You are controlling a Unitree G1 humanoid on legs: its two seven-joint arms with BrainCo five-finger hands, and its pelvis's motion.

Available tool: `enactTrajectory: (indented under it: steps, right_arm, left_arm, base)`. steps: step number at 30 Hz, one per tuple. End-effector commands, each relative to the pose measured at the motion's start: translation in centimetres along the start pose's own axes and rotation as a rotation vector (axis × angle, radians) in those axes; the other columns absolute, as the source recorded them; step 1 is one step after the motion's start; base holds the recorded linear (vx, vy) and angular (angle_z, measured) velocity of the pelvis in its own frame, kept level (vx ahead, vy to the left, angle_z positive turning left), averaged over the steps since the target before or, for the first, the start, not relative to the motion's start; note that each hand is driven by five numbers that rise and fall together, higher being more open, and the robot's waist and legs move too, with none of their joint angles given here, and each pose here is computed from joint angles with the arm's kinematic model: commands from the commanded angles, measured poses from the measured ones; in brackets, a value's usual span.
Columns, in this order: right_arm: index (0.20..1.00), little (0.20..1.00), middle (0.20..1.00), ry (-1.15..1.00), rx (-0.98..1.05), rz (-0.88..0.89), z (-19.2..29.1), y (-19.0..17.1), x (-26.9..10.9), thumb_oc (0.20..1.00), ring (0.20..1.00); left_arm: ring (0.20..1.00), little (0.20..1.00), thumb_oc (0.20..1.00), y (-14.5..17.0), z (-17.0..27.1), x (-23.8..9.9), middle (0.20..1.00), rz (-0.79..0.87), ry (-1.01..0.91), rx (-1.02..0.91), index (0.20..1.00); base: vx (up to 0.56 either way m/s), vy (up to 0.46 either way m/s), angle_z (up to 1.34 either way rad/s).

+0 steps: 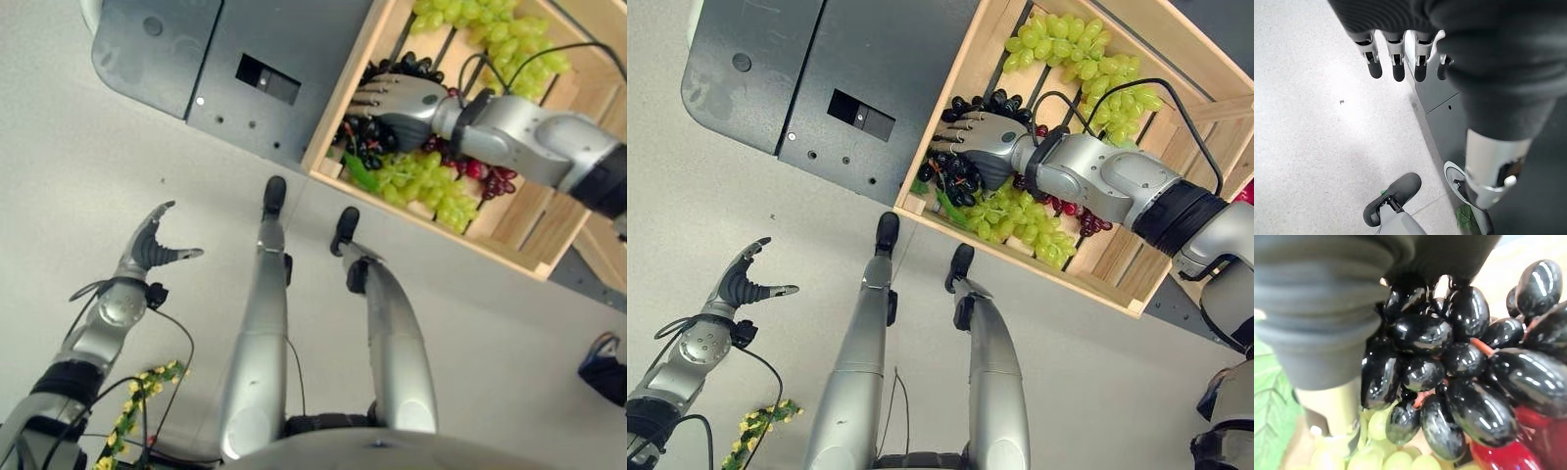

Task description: Pick up the fruits from the basket on one side to the basket on the other side

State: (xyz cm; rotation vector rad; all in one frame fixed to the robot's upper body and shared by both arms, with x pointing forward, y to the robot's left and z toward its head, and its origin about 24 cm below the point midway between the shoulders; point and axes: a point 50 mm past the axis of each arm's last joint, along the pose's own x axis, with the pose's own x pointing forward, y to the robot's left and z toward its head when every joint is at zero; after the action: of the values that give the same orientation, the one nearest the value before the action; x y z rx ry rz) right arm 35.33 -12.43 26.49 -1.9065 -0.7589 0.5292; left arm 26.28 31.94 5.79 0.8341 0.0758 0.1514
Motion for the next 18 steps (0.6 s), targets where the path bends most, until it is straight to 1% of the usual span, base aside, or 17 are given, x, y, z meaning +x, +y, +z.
enactTrajectory:
  steps: [1,2,3,4,18]
  right_arm:
    - [0.624,0.624,0.624,0.041,-0.03,0.05,-0.8,1.46,-1.58,0.624,0.624]
    - [0.31,0.31,0.31,0.041,-0.028,0.056,-0.76,1.67,-1.62,0.31,0.31]
    - [0.31,0.31,0.31,0.041,-0.028,0.056,-0.76,1.68,-1.62,0.31,0.31]
    - [0.2,0.2,0.2,0.051,-0.028,0.058,-0.89,1.92,-1.69,0.2,0.2]
    - [0.2,0.2,0.2,0.056,-0.029,0.066,-0.93,2.34,-1.71,0.2,0.2]
  left_arm:
    - [1.0,1.0,1.0,-0.15,-0.25,-0.54,1.0,0.032,0.005,-0.027,1.0]
    - [1.0,1.0,1.0,-0.24,0.05,-0.54,1.0,0.027,-0.009,-0.024,1.0]
    - [1.0,1.0,1.0,-0.23,0.05,-0.55,1.0,0.027,-0.009,-0.024,1.0]
    - [1.0,1.0,1.0,-0.35,0.1,-0.55,1.0,0.027,-0.011,-0.03,1.0]
    - [1.0,1.0,1.0,-0.33,-0.33,-0.73,1.0,0.021,0.005,-0.013,1.0]
  base:
    - [0.0,0.0,0.0]
    - [0.0,0.0,0.0]
    - [0.0,0.0,0.0]
    - [0.0,0.0,0.0]
    - [0.0,0.0,0.0]
